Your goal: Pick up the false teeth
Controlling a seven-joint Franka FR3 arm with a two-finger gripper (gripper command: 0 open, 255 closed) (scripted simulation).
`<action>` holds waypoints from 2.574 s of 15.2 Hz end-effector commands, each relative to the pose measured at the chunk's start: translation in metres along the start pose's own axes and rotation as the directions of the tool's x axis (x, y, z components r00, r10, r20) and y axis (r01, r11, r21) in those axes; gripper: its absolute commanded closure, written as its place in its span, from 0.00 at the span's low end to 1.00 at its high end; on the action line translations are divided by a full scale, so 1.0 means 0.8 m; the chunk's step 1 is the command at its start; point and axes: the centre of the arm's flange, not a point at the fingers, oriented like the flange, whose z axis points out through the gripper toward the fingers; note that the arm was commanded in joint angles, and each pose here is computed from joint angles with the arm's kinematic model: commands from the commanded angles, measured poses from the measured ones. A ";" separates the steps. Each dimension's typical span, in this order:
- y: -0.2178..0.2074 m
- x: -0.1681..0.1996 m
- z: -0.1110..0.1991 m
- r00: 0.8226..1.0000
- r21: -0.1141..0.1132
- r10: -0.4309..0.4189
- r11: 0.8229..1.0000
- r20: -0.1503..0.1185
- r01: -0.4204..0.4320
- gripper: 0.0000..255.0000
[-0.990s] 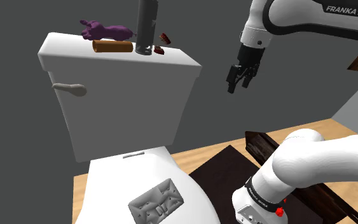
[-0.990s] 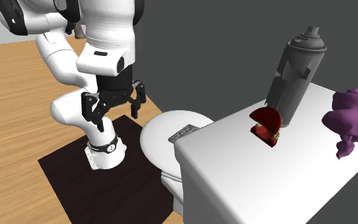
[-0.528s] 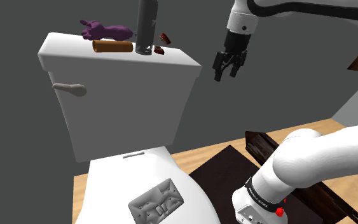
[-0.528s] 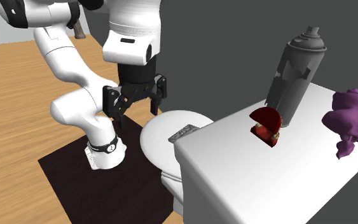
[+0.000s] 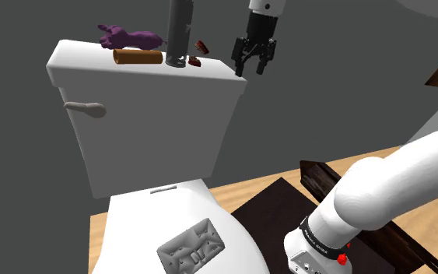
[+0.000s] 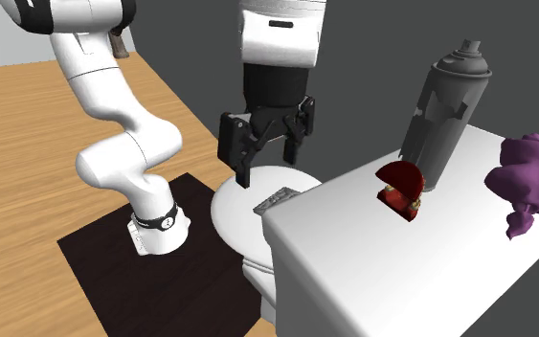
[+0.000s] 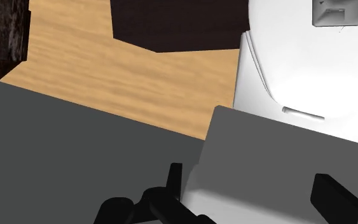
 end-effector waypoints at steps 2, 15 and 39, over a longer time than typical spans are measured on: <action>-0.021 0.036 -0.021 1.000 0.011 0.005 1.000 -0.010 -0.005 0.00; -0.094 0.175 -0.101 0.999 0.052 0.023 0.998 -0.045 -0.020 0.00; -0.094 0.175 -0.097 0.999 0.052 0.023 0.998 -0.045 -0.020 1.00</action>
